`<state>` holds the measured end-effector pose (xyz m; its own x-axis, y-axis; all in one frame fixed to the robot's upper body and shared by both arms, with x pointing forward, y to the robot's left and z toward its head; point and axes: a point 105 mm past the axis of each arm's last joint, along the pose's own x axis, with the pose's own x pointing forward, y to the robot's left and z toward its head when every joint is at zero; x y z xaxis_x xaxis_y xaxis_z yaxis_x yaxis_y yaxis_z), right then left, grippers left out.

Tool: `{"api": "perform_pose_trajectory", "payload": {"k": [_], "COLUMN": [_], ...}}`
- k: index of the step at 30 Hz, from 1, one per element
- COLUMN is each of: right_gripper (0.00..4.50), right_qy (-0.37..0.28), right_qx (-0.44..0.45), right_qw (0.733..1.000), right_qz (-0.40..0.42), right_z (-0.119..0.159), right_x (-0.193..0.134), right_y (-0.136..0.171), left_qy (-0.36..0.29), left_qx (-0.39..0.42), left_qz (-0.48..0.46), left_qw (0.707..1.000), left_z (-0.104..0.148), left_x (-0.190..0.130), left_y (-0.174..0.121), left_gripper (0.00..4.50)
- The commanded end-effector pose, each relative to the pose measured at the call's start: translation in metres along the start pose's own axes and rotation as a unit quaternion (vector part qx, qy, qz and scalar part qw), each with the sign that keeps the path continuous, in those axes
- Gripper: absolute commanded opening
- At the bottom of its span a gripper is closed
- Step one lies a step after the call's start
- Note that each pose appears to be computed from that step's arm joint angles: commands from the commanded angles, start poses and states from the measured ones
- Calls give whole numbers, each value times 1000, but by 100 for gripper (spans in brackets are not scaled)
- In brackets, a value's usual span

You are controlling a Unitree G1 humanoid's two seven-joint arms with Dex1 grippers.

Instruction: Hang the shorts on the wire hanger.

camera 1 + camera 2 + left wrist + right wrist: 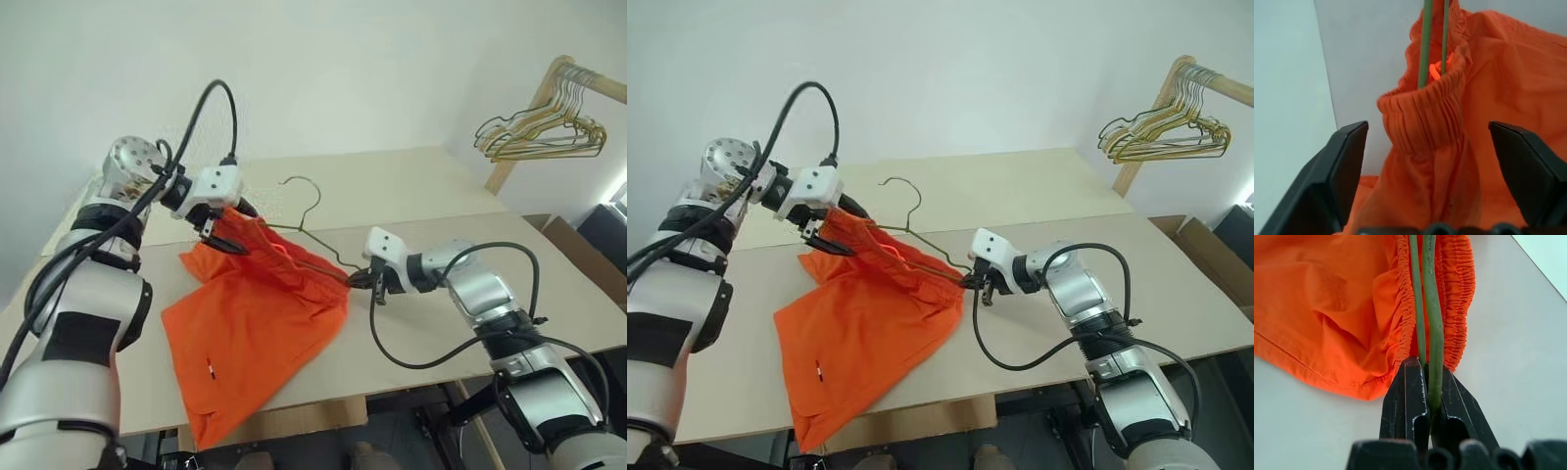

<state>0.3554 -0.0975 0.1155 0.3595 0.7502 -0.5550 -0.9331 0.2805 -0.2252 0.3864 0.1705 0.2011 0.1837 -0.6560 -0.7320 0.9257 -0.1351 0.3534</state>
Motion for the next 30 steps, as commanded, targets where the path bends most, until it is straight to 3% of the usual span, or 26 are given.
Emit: {"api": "perform_pose_trajectory", "payload": {"k": [1,10,23,27,30], "right_gripper": [0,0,0,114,225], "right_qy": [-14,-15,-22,-21,-27], "right_qx": [-32,-37,-76,-73,-61], "right_qw": [999,999,997,996,997], "right_qz": [-10,-11,-23,-36,-48], "right_z": [16,18,22,21,19], "right_x": [-6,-5,-2,-6,-15], "right_y": [-3,-2,-3,-7,-11], "left_qy": [16,15,42,37,34], "left_qx": [6,0,18,29,37], "left_qz": [8,12,49,70,94], "left_qw": [1000,1000,998,996,994], "left_z": [8,7,-3,1,4], "left_x": [-9,-8,-9,-14,-21], "left_y": [8,9,13,18,23], "left_gripper": [296,13,4,0,0]}}
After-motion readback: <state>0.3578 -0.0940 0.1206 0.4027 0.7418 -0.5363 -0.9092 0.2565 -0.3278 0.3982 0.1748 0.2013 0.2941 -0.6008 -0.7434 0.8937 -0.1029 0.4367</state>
